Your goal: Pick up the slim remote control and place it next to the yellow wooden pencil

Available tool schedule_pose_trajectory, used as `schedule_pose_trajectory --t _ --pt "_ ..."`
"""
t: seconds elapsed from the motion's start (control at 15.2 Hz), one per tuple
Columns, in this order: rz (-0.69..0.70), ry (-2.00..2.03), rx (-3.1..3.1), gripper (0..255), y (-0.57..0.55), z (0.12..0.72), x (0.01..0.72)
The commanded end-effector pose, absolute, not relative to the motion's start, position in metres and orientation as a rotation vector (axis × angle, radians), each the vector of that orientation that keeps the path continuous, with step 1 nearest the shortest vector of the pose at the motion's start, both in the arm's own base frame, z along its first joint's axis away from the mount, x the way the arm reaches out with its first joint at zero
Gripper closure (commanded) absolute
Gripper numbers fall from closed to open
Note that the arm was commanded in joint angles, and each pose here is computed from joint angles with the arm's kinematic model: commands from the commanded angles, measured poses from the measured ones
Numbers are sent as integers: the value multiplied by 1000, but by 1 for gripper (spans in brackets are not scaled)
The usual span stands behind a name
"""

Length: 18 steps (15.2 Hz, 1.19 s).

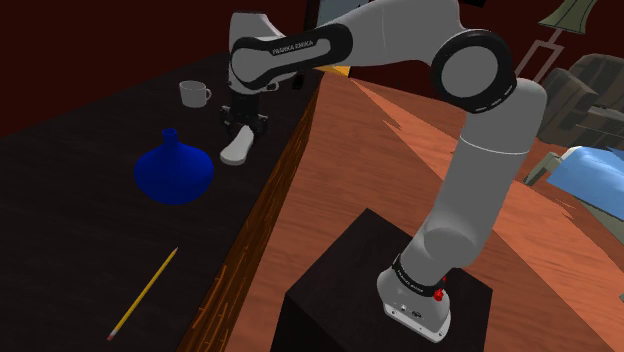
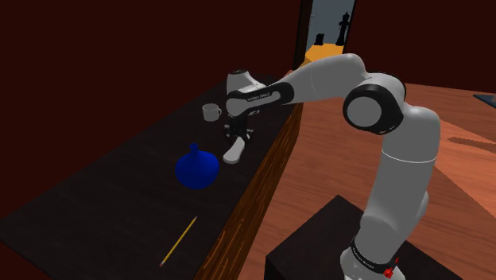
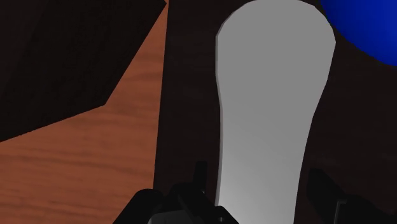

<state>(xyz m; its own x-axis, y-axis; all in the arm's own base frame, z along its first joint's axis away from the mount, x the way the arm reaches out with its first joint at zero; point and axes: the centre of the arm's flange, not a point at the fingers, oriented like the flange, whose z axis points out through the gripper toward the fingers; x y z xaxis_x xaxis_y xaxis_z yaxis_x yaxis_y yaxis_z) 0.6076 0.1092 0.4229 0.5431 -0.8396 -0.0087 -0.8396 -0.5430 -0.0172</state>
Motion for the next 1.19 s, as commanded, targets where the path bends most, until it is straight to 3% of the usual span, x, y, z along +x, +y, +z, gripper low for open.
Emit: schedule_pose_trajectory --t 0.0,1.12 --pt "-2 1494 -2742 255 131 421 588" --pt "-2 1494 -2742 255 311 423 452"
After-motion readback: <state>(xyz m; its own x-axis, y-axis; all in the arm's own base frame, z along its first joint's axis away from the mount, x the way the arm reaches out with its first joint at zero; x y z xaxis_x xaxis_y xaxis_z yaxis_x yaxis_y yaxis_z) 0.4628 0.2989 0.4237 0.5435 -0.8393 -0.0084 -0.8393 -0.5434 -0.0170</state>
